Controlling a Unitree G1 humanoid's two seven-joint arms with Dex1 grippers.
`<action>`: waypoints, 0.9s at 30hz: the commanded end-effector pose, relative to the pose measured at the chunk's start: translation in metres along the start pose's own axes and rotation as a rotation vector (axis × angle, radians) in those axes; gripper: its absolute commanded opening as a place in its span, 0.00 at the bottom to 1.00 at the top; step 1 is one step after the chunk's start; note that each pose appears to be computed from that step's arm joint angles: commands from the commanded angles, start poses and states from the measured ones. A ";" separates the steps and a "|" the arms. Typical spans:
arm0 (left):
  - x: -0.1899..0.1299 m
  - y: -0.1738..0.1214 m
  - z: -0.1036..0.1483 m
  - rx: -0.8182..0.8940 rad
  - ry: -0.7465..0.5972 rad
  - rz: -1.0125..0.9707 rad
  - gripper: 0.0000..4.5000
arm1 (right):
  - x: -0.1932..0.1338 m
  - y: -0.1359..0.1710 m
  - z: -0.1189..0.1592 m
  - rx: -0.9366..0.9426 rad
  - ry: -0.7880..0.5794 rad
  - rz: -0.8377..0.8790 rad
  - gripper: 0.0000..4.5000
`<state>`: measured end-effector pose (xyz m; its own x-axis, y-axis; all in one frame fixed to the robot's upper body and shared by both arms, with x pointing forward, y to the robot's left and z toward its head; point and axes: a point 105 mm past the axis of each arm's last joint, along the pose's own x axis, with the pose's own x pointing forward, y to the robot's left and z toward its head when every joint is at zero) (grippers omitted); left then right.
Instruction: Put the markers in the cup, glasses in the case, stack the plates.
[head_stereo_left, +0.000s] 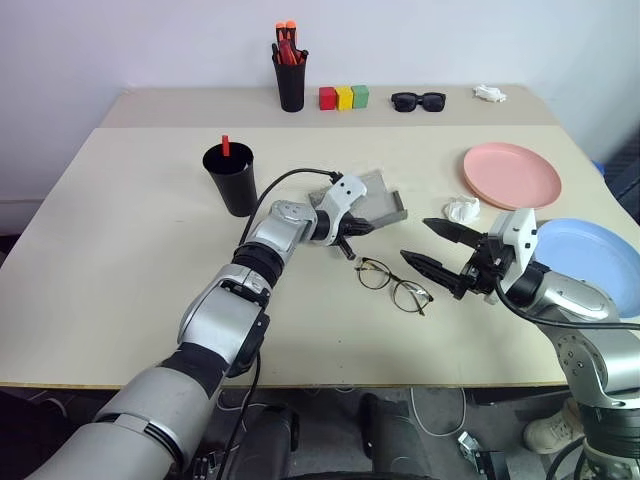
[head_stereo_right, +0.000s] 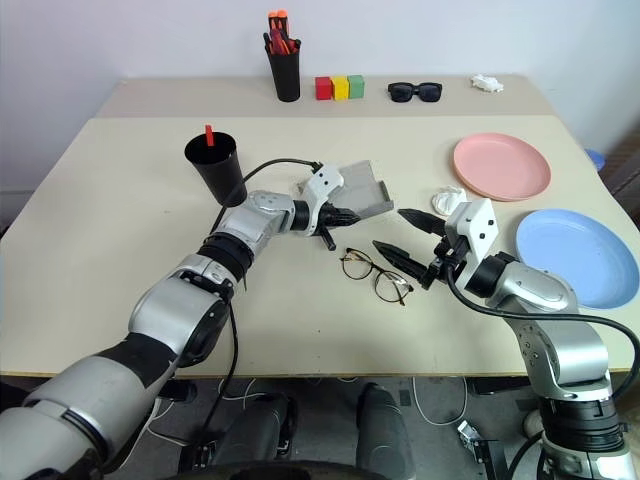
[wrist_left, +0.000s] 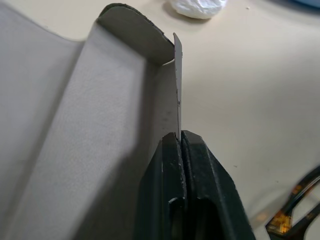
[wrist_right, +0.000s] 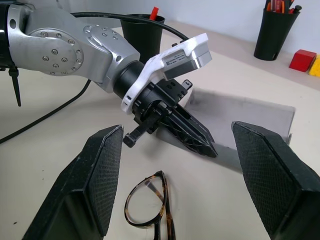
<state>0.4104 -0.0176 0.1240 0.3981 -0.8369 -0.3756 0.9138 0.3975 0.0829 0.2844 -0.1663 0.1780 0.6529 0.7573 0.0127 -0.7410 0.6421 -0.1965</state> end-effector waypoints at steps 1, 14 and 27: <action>-0.017 0.013 0.018 0.067 -0.043 0.000 0.01 | 0.002 0.003 0.014 -0.049 -0.045 0.008 0.79; -0.093 0.014 -0.010 0.162 0.069 -0.354 0.01 | 0.007 0.002 0.013 -0.046 -0.053 0.031 0.79; -0.088 0.010 -0.023 0.191 0.170 -0.388 0.13 | 0.006 0.005 0.013 -0.042 -0.046 0.037 0.79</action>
<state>0.3788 0.0737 0.1230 0.0059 -0.8194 -0.5732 0.9991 -0.0185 0.0368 0.2865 -0.1602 0.1810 0.6287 0.7773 0.0219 -0.7575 0.6185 -0.2088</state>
